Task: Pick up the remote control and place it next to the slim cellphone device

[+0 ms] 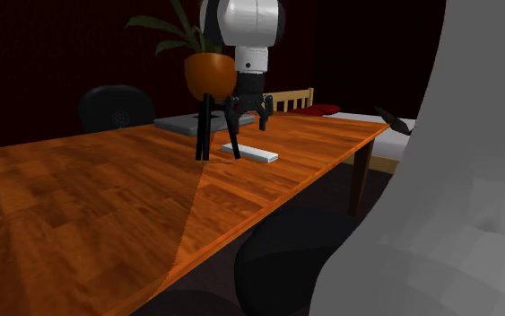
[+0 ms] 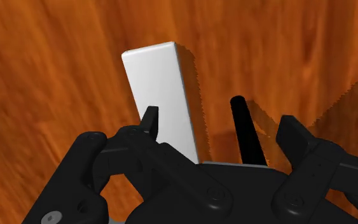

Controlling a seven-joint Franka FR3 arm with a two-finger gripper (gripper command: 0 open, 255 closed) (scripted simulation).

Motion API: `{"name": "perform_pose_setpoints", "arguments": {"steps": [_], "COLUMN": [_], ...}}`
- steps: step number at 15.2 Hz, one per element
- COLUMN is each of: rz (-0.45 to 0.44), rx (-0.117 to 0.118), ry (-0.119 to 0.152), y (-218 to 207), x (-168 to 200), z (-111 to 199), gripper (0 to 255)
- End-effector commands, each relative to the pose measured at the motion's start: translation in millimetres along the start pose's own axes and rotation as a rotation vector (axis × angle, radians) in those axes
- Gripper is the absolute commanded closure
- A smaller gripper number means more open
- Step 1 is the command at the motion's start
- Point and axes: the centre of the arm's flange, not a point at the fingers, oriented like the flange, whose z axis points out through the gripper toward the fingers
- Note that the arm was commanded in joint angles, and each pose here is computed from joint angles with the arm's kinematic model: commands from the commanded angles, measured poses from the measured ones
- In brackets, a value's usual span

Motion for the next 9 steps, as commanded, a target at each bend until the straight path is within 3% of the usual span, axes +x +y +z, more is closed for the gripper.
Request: {"name": "perform_pose_setpoints", "arguments": {"steps": [1,6,9], "rz": [-0.023,-0.071,-0.071], "rx": [-0.001,-0.006,-0.006], "ry": [-0.006,-0.015,-0.015], "y": [10.8,37.2,37.3], "x": [22.5,70.3,70.1], "z": [14.6,47.3,63.2], "gripper": [0,0,0]}}
